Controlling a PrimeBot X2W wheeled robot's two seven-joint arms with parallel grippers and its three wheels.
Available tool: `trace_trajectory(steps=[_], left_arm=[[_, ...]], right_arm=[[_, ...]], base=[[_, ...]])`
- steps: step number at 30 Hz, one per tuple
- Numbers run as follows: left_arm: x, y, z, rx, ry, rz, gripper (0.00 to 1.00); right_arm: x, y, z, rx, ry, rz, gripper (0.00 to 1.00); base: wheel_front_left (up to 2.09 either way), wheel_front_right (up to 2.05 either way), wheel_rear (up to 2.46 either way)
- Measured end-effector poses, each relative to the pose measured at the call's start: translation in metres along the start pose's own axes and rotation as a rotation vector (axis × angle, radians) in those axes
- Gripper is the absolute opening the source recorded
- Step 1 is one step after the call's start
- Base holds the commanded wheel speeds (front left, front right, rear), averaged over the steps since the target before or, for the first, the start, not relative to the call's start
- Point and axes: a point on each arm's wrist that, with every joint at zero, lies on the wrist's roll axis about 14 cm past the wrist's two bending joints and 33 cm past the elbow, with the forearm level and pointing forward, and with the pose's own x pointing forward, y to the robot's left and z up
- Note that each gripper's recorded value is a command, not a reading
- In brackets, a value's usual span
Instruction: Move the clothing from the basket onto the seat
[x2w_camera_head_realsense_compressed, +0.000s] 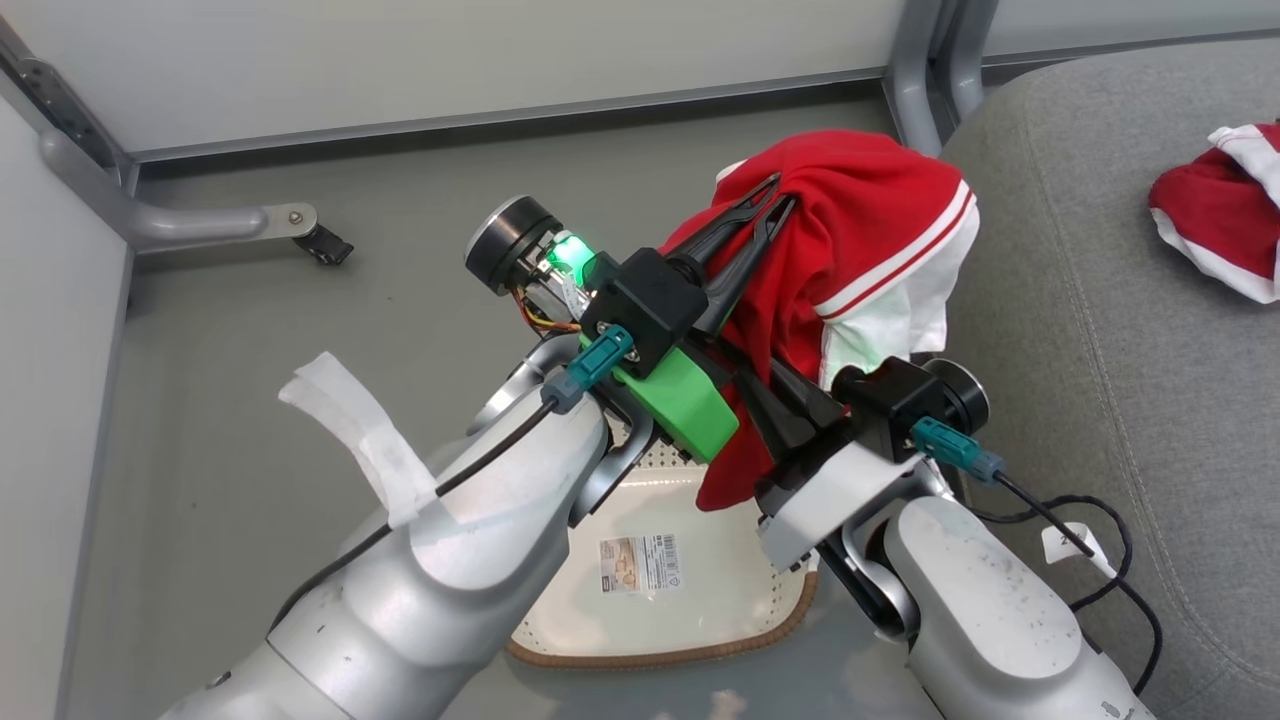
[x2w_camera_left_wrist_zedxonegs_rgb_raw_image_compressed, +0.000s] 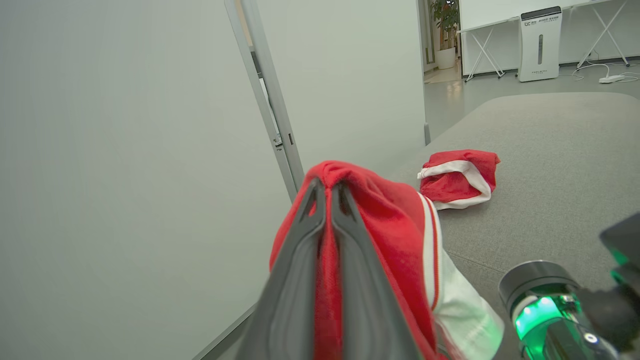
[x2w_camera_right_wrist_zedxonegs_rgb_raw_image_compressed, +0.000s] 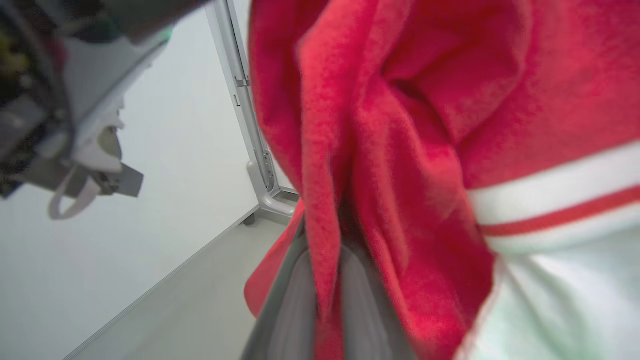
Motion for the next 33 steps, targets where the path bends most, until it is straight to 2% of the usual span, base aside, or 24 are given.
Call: trace_trajectory(steps=[14, 15, 16, 17, 33], left_arm=[[-0.0015, -0.0075, -0.0020, -0.001, 0.012, -0.017, 0.00], [-0.0014, -0.0073, -0.0019, 0.001, 0.011, -0.017, 0.13], [-0.0011, -0.0071, -0.0013, 0.006, 0.010, -0.016, 0.60], [-0.0008, -0.0070, -0.0010, 0.007, 0.008, -0.016, 1.00], [0.0037, -0.0055, -0.0021, 0.007, 0.001, -0.012, 1.00]], right_arm=[[-0.0070, 0.0029, 0.0060, 0.002, -0.011, -0.004, 0.00], [-0.0070, 0.0029, 0.0062, 0.002, -0.012, -0.004, 0.00], [-0.0071, 0.0027, 0.0066, 0.001, -0.013, -0.005, 0.00], [-0.0071, 0.0026, 0.0069, 0.002, -0.014, -0.005, 0.00], [-0.0100, -0.0069, 0.0068, 0.003, -0.015, -0.032, 0.00]], base=[[0.00, 0.00, 0.00], [0.00, 0.00, 0.00], [0.00, 0.00, 0.00], [0.00, 0.00, 0.00], [0.00, 0.00, 0.00]])
